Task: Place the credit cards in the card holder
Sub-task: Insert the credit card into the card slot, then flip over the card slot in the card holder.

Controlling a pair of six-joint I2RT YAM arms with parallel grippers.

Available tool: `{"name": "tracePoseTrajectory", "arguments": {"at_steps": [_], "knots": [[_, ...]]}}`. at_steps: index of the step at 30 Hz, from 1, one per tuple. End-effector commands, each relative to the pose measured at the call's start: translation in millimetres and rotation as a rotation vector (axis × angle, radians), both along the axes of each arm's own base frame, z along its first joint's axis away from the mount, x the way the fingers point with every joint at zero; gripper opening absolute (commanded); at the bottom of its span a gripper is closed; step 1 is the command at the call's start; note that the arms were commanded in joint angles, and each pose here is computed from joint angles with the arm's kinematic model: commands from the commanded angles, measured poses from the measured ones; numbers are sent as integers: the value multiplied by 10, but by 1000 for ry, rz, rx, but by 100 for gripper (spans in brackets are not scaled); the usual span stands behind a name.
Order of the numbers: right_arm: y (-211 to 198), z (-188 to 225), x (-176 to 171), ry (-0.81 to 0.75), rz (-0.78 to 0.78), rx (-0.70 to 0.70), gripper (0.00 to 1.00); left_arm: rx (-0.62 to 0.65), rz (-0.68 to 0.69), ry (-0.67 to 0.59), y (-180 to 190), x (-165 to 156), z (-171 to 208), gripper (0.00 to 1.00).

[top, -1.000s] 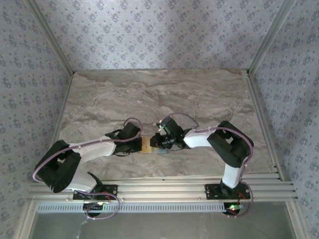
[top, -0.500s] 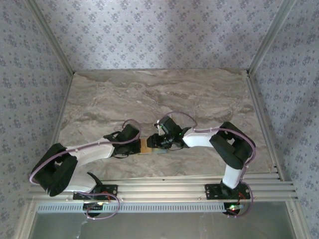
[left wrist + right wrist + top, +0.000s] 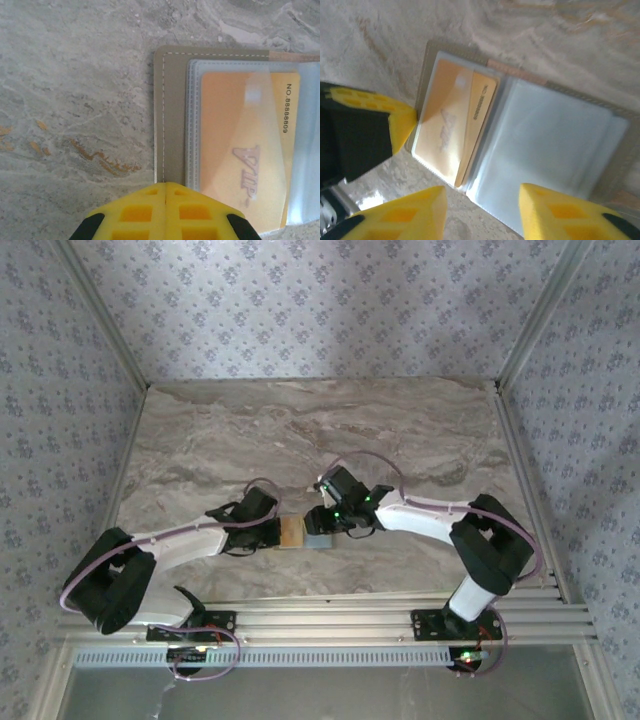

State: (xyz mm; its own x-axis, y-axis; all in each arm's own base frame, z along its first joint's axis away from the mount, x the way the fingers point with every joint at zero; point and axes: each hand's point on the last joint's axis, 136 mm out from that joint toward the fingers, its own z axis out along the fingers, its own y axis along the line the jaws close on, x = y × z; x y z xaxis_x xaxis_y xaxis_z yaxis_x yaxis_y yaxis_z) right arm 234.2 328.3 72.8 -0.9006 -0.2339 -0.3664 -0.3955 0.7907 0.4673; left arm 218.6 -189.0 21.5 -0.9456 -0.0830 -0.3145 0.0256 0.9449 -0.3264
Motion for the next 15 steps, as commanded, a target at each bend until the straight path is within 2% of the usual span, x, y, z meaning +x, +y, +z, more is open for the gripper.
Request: {"name": "tracePoseTrajectory", "arguments": {"at_steps": [1,3,6,12,15], "knots": [[-186,58,122,-113,30,-166,37,12,-57,38,23,-87,-68,4],[-193,35,196,-137,40,-217,32,17,-74,44,28,-97,-85,4],[-204,-27,258,-171,38,-287,32,24,-76,35,65,-90,-125,4],[-166,-174,279,-184,51,-347,32,21,-81,31,70,-84,-120,4],[-175,-234,304,-193,50,-377,36,18,-84,33,61,-86,-121,5]]}}
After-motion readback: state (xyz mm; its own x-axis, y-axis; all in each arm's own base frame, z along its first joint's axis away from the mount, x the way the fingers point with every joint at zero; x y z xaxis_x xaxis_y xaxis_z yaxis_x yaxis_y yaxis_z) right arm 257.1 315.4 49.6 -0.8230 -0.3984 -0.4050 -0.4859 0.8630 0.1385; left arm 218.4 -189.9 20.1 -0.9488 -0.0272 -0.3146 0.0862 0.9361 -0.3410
